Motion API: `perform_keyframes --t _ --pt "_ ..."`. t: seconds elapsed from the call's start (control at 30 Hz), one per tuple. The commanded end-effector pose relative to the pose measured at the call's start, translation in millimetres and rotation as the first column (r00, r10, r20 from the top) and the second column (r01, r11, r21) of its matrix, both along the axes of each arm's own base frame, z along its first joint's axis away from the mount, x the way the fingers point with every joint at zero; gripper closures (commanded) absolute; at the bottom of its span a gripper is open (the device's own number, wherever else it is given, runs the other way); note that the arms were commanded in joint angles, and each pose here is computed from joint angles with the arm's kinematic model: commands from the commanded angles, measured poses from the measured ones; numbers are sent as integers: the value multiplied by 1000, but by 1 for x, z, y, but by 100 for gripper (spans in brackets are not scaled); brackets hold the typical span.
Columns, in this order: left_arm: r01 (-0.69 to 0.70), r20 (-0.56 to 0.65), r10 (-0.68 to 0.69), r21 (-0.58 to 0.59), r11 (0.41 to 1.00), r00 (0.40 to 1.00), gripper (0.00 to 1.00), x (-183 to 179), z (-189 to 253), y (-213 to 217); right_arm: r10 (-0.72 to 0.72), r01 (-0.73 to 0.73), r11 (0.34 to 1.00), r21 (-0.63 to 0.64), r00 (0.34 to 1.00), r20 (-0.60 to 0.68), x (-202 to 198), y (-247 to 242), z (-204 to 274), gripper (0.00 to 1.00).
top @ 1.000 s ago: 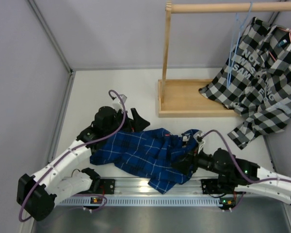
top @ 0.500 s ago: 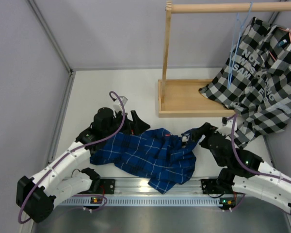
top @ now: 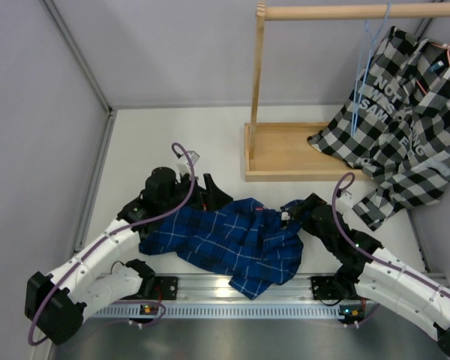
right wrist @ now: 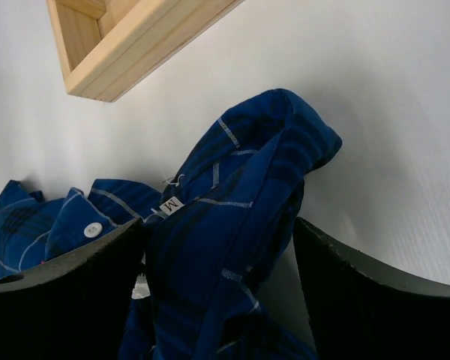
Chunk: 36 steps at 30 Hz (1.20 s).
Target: Place the shirt on the hanger
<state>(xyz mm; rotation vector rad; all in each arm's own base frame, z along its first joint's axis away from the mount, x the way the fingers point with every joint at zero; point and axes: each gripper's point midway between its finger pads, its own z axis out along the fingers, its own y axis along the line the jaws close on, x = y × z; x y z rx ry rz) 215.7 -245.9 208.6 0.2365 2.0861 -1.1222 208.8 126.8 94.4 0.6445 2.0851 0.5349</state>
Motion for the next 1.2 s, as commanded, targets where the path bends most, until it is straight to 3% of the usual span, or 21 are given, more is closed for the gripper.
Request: perform_keyframes --t 0.0,0.07,0.17,0.27,0.3,0.37,0.47,0.5,0.53,0.57,0.6,0.63,0.7,0.73,0.8,0.9,1.0,1.03,1.1,1.13,1.17 --pt "22 22 -22 2 1000 1000 2 -4 -2 0 -23 16 994 107 997 67 11 11 19 23" --pt "22 7 -22 0 1000 1000 2 -4 -4 0 -6 -1 996 94 998 70 13 15 16 25" --pt "26 -3 -26 -1 1000 1000 2 -4 -5 -2 22 -32 996 79 992 128 24 22 22 41" --pt "35 19 -34 -13 999 999 2 -6 3 -2 98 -104 994 15 972 215 37 34 44 70" --pt "36 30 -35 -17 999 999 2 -6 7 -1 133 -135 991 -9 955 265 43 40 67 96" --pt "12 56 -12 -5 1000 998 2 -6 15 5 284 -259 959 -117 893 348 50 60 96 100" --pt "-53 117 53 -4 999 992 2 -1 36 16 550 -473 835 -282 705 446 48 103 161 100" --pt "-112 143 111 2 994 983 2 6 48 23 594 -509 802 -313 619 514 46 116 210 100" --pt "-151 171 148 5 989 974 2 10 57 30 716 -602 692 -399 501 486 38 136 214 100" --pt "-194 202 190 1 981 961 2 14 70 38 769 -644 632 -430 457 447 31 144 220 100" --pt "-302 236 290 15 953 927 2 26 82 54 785 -630 605 -487 368 499 29 150 268 100" --pt "-368 279 352 6 930 894 2 30 113 67 827 -681 530 -505 284 485 21 164 276 100" --pt "-471 322 450 -14 882 833 2 38 150 88 838 -688 471 -552 152 524 -1 171 337 100" --pt "-529 379 511 -66 846 771 2 36 197 105 862 -694 410 -591 84 499 -7 180 344 100" --pt "-558 427 538 -89 825 727 2 38 234 114 879 -661 331 -674 -43 475 -37 178 392 100" --pt "-575 482 574 -165 801 662 2 24 295 133 902 -611 236 -756 -150 404 -62 178 408 100" --pt "-513 494 529 -181 839 690 2 11 300 126 952 -662 169 -730 -81 294 -63 166 353 100" --pt "-475 493 497 -179 861 714 2 5 295 121 959 -651 211 -729 -5 282 -57 153 343 100" --pt "-292 477 301 -96 952 826 2 0 253 80 975 -709 223 -669 157 159 -42 143 270 100" --pt "-195 464 202 -64 979 863 2 -6 235 63 955 -680 286 -675 256 147 -33 127 258 100" --pt "-8 435 22 -33 999 900 2 -22 213 36 953 -686 293 -666 267 145 -34 126 242 100"
